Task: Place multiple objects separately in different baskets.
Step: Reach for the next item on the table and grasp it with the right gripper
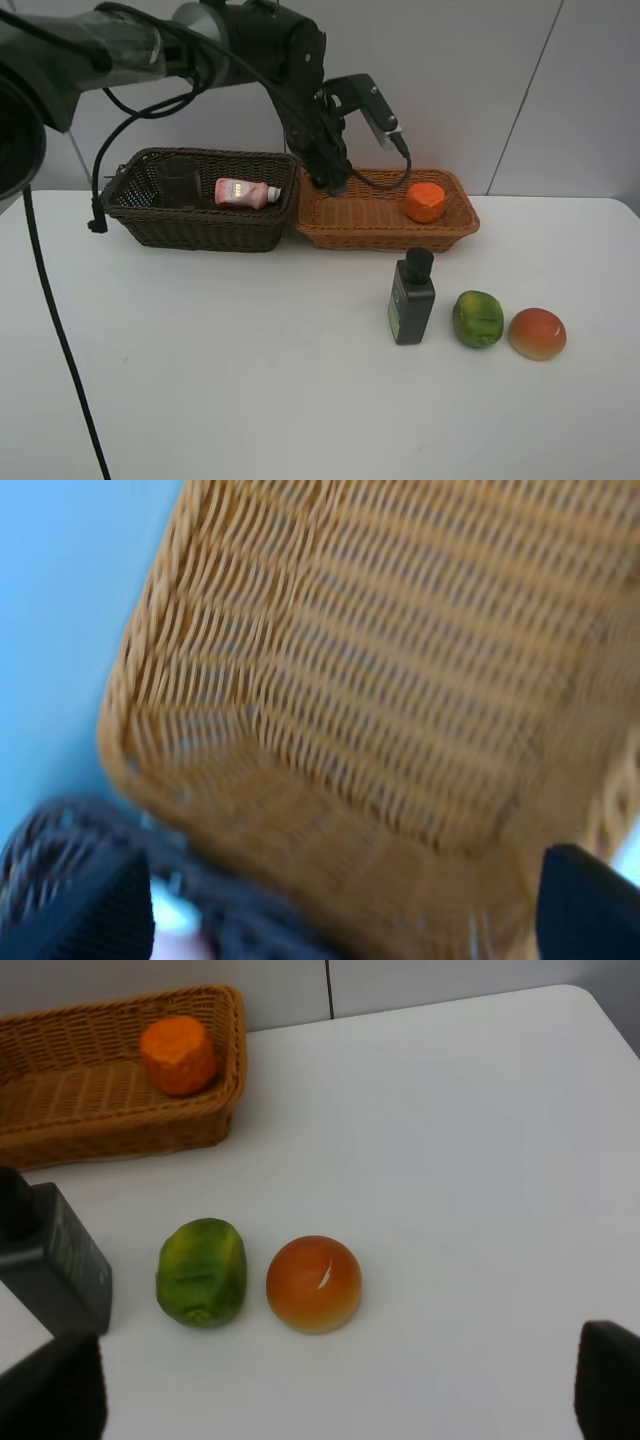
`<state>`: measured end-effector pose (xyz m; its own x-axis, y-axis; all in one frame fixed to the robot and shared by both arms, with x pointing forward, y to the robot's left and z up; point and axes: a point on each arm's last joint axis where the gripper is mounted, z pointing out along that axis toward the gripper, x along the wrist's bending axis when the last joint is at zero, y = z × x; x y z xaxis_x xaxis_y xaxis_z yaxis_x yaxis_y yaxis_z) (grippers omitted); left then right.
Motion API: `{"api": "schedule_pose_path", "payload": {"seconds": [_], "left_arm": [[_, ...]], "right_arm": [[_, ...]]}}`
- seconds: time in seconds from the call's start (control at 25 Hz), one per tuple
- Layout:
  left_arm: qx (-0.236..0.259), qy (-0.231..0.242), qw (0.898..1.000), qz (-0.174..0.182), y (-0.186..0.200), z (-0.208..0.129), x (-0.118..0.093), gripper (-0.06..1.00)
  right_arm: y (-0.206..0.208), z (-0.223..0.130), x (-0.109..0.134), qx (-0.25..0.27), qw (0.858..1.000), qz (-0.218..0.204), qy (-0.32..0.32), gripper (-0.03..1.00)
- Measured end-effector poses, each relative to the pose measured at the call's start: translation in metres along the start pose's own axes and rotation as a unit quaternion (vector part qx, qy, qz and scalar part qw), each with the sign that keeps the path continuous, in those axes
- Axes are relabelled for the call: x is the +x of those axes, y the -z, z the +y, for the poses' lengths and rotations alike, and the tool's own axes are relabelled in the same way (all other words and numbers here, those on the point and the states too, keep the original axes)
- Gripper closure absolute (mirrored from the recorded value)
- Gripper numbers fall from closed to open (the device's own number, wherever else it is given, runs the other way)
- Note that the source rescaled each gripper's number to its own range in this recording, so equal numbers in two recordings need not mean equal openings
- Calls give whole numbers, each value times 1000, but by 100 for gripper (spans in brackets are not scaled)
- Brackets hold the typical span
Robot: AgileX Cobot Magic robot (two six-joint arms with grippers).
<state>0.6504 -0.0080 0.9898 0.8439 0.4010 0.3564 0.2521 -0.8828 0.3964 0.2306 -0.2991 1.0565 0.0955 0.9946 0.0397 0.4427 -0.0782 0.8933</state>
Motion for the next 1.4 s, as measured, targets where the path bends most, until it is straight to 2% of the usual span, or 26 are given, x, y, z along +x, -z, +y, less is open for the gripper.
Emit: {"api": "schedule_pose_path", "payload": {"seconds": [0.24,0.32,0.44,0.64,0.8,1.08,1.4], "left_arm": [[73,10,996,-41,53,-9,1,0],[77,21,996,-43,78,-10,4,0],[47,46,997,-40,117,-7,6,0],[-12,75,995,-61,192,-18,-3,0],[-37,83,994,-67,241,-43,-17,0],[-50,88,992,-71,299,-107,-53,0],[-20,175,980,-91,310,-183,-102,0]], "right_arm": [[0,0,0,0,1000,0,0,-3],[0,0,0,0,1000,0,0,-3],[0,0,0,0,1000,0,0,-3],[0,0,0,0,1000,0,0,-3],[0,0,0,0,1000,0,0,-3],[0,0,0,0,1000,0,0,-3],[0,0,0,0,1000,0,0,-3]]}}
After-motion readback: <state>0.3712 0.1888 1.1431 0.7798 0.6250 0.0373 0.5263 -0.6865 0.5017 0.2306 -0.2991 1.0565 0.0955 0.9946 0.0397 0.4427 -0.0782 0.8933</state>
